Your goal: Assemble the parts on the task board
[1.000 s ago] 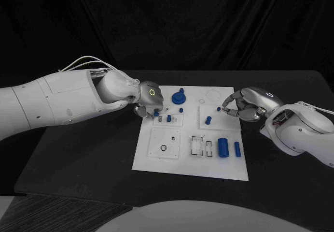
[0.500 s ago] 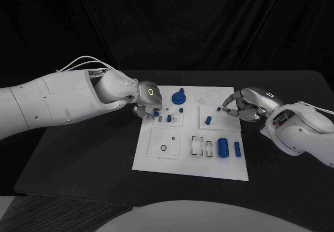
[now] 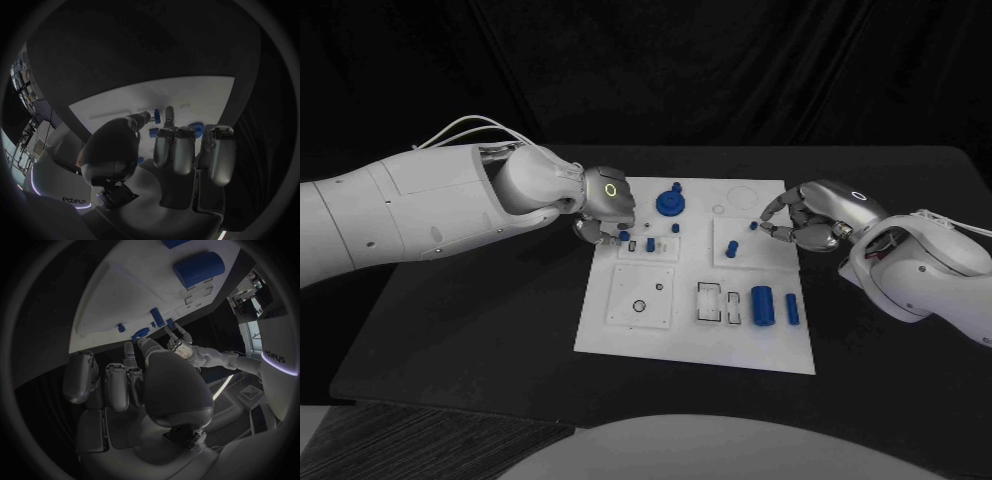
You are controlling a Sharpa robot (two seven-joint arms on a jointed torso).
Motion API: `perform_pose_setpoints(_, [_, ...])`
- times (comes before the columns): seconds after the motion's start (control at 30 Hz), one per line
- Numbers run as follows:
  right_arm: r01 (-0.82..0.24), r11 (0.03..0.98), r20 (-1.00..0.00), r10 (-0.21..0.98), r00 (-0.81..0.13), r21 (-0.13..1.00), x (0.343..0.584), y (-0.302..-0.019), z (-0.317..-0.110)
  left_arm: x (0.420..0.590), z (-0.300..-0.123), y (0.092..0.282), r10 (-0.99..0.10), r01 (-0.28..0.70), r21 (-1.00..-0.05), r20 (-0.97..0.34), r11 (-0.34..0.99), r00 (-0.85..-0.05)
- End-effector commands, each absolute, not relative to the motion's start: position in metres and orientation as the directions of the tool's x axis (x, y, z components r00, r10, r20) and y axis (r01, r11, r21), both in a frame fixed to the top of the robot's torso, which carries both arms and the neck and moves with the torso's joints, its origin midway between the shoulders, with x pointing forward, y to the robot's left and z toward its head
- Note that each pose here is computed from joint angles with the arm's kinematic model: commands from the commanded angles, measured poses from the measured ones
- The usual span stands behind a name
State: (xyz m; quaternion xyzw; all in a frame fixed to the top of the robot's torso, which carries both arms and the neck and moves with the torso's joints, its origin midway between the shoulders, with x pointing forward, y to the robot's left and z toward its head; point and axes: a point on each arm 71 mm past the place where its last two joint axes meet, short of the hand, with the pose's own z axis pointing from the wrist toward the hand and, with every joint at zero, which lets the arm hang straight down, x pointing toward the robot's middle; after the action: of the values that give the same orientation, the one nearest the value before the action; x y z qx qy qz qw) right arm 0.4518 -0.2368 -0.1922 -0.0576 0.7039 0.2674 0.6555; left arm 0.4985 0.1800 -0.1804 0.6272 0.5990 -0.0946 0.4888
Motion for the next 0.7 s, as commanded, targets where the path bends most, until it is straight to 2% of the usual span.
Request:
perform_pose_setpoints(0.03, [-0.422,0.856,-0.954,0.268,-0.134,0.3,0.4518,-0.2375,-0.1929,0.4978,-0.1801,0.1785,0.649,0.843,0.504,-0.708,0.188,0.279])
perform_pose_setpoints(0.7, [-0.423,0.855,-0.954,0.27,-0.132,0.3,0.4516,-0.2373,-0.1926,0.5001,-0.1807,0.1758,0.659,0.842,0.5,-0.705,0.202,0.261])
